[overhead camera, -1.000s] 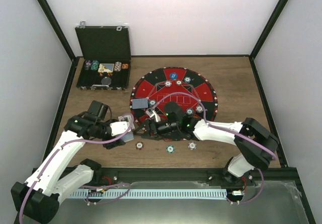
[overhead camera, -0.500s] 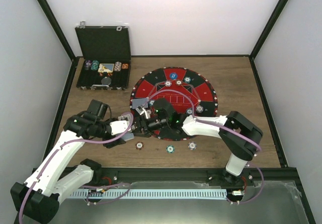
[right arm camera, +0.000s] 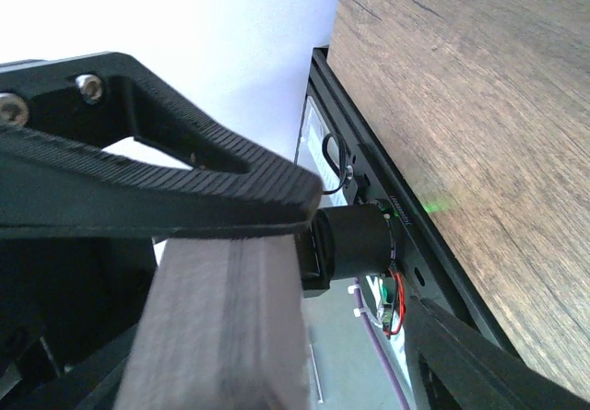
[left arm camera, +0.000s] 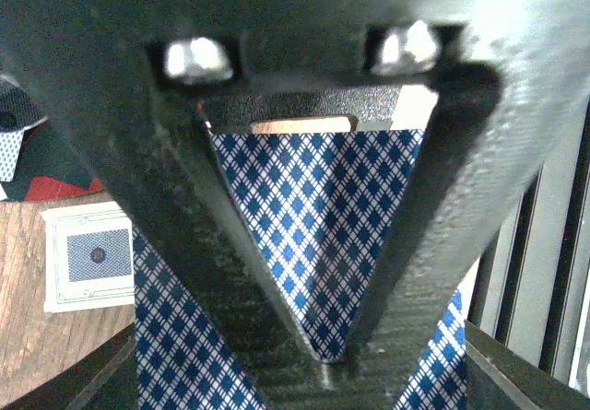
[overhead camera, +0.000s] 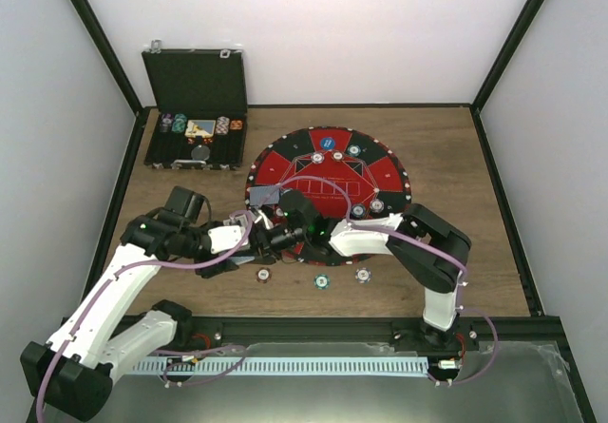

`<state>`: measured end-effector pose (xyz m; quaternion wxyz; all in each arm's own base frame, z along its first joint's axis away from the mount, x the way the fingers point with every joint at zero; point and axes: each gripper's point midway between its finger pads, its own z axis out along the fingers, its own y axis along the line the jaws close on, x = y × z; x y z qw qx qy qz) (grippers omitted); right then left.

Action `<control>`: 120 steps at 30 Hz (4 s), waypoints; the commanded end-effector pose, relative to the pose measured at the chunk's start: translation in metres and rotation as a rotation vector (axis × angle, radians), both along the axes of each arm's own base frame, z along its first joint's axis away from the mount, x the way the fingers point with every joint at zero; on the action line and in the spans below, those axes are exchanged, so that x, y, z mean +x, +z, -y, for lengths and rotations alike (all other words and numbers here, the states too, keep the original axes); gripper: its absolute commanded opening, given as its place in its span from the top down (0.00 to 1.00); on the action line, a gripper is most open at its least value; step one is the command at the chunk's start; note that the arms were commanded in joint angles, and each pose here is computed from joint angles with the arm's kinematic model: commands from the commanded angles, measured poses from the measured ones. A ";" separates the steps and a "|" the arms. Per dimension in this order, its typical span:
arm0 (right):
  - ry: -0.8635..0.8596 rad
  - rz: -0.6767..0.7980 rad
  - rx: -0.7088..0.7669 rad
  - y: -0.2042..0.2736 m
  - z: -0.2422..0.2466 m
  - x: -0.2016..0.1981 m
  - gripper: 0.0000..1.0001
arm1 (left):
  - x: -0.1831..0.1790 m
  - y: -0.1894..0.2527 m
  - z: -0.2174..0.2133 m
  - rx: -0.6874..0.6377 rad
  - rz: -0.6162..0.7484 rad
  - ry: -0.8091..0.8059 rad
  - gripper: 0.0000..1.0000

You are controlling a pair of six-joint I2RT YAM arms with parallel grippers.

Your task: Distribute texas hold em gaming equipment

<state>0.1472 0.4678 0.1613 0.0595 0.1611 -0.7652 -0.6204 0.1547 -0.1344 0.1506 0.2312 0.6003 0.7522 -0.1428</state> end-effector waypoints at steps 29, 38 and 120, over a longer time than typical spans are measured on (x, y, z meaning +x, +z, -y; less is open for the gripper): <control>-0.093 0.032 0.040 0.022 0.049 0.019 0.46 | 0.005 0.010 0.006 -0.037 0.032 -0.019 0.94; -0.118 0.060 0.034 0.033 0.062 0.017 0.59 | 0.005 0.007 0.006 -0.030 0.025 -0.019 0.94; -0.585 0.246 -0.391 0.015 0.211 0.289 0.39 | 0.003 0.010 0.003 -0.021 0.013 -0.003 0.94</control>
